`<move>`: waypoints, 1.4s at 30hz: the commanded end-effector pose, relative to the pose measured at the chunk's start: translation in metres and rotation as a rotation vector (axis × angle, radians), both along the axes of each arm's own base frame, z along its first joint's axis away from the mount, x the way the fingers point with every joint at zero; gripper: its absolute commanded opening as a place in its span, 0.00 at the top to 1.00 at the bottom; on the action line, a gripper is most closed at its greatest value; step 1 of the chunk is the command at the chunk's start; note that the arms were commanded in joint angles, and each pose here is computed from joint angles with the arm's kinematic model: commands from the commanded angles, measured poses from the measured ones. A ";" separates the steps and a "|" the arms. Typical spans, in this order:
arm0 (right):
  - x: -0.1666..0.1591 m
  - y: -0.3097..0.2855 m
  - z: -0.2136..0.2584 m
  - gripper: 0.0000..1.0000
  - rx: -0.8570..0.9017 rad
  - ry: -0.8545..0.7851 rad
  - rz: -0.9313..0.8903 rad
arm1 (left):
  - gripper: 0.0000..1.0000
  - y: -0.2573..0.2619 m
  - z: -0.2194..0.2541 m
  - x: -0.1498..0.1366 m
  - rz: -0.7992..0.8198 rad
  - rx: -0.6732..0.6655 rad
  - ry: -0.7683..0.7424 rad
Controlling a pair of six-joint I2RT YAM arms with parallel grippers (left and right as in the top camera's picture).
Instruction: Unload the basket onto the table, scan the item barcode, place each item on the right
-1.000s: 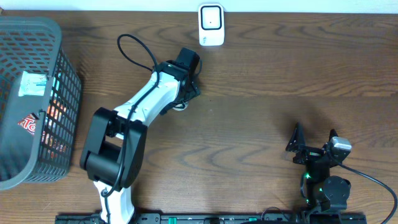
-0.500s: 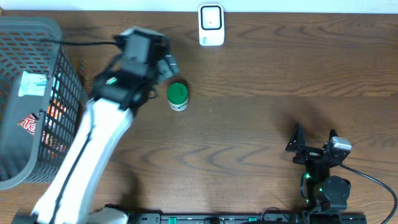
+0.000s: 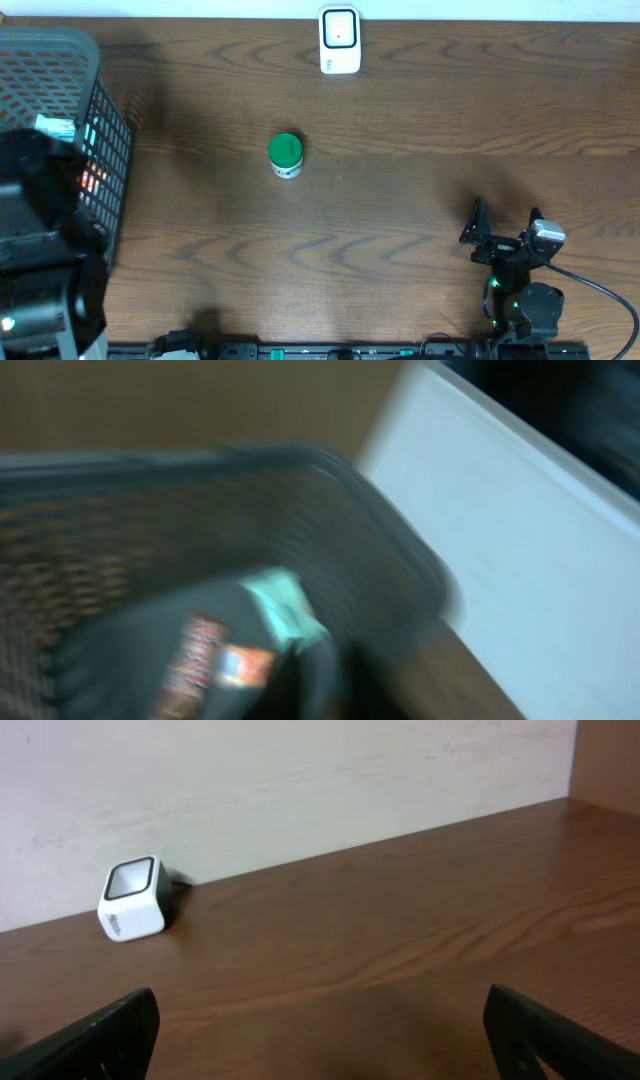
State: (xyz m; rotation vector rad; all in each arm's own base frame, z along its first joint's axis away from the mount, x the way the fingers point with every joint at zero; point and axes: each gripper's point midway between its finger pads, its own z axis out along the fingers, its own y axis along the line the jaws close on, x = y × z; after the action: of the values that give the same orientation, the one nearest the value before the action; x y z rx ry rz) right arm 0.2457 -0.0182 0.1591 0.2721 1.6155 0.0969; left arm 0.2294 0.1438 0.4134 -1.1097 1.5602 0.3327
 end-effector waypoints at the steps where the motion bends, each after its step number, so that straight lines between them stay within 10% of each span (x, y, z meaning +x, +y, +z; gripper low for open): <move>1: 0.000 0.003 -0.001 0.01 0.001 0.000 0.012 | 0.09 0.033 0.005 -0.025 0.195 0.053 0.030; 12: 0.000 0.003 -0.001 0.01 0.001 0.000 0.012 | 0.02 0.093 -0.065 0.009 0.350 -0.010 0.280; 28: 0.000 0.003 -0.001 0.01 0.001 0.000 0.012 | 0.02 0.117 -0.226 0.110 0.166 -0.272 0.540; 42: 0.000 0.003 -0.001 0.01 0.001 0.000 0.012 | 0.02 0.132 -0.314 0.110 0.012 -0.688 0.497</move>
State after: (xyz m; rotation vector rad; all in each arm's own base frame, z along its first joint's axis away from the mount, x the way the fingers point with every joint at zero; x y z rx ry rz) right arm 0.2457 -0.0182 0.1590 0.2725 1.6159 0.0966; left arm 0.3274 0.2906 0.1152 -1.7074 2.0953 0.2415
